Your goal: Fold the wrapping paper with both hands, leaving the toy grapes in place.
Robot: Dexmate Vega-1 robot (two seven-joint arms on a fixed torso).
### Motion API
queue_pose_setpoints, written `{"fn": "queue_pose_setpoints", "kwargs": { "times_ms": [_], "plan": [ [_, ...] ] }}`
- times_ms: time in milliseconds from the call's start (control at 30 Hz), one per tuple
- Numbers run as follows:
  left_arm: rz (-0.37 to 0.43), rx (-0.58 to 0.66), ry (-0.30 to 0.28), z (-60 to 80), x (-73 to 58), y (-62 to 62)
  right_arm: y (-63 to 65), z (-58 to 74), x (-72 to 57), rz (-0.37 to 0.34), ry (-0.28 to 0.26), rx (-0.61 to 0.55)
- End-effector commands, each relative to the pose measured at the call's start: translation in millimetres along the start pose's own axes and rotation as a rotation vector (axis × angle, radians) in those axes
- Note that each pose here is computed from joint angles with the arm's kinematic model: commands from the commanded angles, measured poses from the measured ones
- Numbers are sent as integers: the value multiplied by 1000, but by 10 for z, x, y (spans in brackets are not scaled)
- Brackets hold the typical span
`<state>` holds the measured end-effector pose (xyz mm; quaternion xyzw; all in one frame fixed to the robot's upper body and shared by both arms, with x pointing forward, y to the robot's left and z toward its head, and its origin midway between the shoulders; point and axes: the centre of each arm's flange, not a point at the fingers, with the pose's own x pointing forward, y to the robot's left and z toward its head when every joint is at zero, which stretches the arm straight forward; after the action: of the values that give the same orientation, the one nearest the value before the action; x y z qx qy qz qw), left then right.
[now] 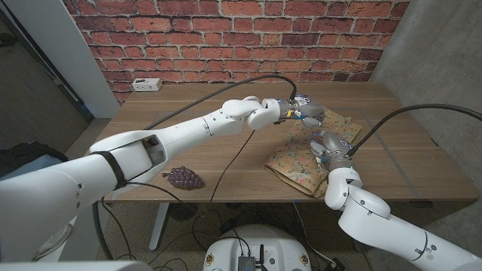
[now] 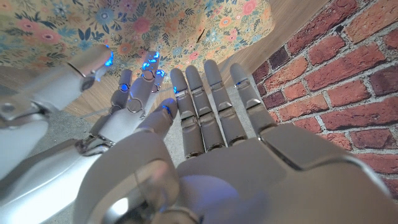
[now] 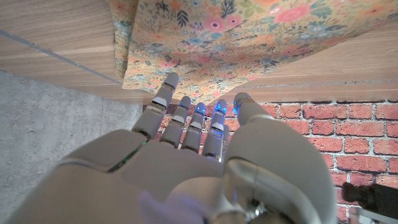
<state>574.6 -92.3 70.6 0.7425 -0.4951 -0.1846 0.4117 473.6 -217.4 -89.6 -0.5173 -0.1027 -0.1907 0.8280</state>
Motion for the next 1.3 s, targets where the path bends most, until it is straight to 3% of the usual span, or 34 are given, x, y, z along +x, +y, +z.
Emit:
{"fn": "queue_pose_setpoints", "kwargs": {
  "times_ms": [33,267,600,867,1300],
  "plan": [
    [-33,63,28,85,-65,47,-88,-85,59,-26,31,8],
    [-188,67,16,100,30,-26,-104,-100,60,-33,38,16],
    [-335,78,34,94,87,-169,-130,-168,84,-53,85,26],
    [-397,109,62,92,97,-210,-134,-193,102,-59,100,27],
    [-506,74,34,73,185,-497,-146,-163,145,-67,105,26]
  ]
}}
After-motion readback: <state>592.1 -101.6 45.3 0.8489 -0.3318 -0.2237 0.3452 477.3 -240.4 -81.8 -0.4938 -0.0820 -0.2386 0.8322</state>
